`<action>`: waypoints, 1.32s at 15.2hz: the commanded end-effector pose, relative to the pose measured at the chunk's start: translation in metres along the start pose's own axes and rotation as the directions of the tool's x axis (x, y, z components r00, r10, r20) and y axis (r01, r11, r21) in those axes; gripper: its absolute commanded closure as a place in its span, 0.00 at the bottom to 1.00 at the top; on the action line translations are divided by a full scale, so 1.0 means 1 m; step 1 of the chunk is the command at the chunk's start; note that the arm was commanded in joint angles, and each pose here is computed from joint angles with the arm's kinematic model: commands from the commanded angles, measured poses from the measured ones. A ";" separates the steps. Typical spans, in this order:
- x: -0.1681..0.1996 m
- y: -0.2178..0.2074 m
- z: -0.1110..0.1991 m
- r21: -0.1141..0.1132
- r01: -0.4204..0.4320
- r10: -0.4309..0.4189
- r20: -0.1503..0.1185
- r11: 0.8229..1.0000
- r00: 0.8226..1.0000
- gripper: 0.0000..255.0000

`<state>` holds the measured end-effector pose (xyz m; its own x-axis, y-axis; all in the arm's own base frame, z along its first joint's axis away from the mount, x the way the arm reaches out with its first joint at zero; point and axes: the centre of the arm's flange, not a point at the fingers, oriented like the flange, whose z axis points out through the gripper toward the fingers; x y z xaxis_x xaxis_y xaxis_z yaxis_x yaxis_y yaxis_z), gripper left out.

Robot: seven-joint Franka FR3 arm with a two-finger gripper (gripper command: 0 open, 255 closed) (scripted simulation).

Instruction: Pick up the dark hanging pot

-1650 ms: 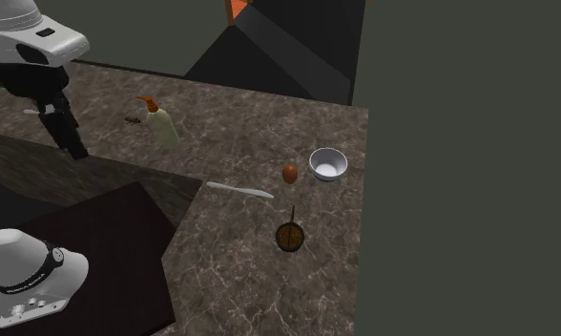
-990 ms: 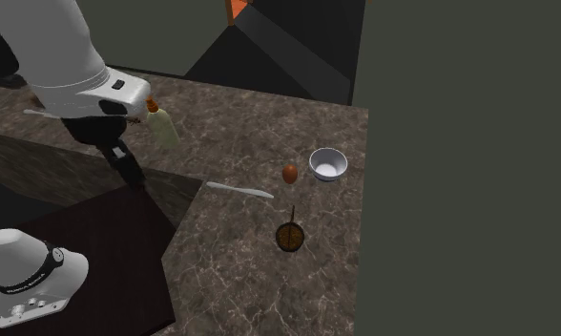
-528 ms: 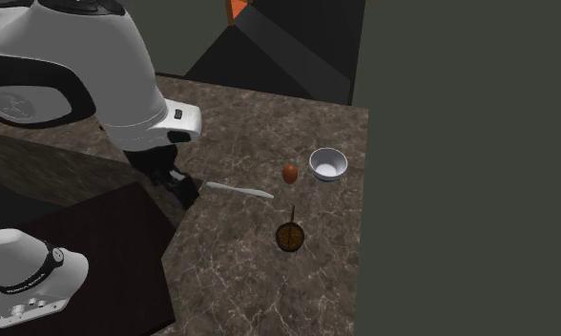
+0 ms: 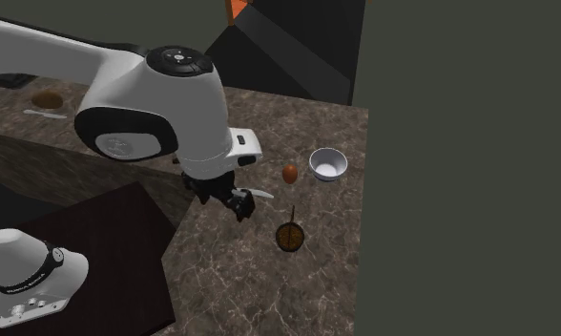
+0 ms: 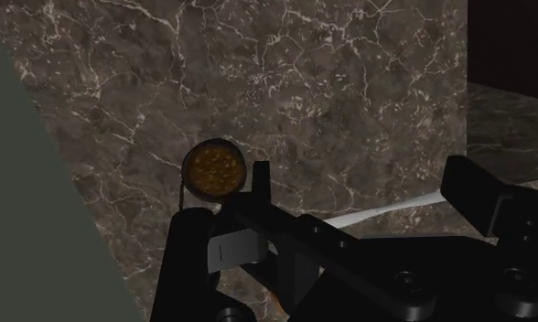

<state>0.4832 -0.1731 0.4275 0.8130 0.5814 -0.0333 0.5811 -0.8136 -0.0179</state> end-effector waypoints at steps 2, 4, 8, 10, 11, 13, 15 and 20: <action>0.016 0.030 0.021 -0.003 0.066 -0.067 -0.013 0.998 0.998 0.00; 0.028 0.049 0.033 -0.005 0.108 -0.108 -0.022 0.994 0.994 0.00; 0.054 0.086 0.058 -0.009 0.191 -0.191 -0.039 0.982 0.981 0.00; 0.069 0.104 0.070 -0.011 0.232 -0.232 -0.047 0.973 0.971 0.00; 0.077 0.112 0.076 -0.013 0.252 -0.253 -0.051 0.968 0.966 0.00; 0.089 0.125 0.085 -0.015 0.284 -0.284 -0.058 0.959 0.957 0.00; 0.089 0.125 0.095 -0.015 0.284 -0.284 -0.058 0.959 0.957 0.00; 0.090 0.126 0.122 -0.015 0.284 -0.284 -0.058 0.959 0.957 0.00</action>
<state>0.6252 -0.2235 0.3059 0.6150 0.7879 0.0307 0.7885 -0.6149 -0.0118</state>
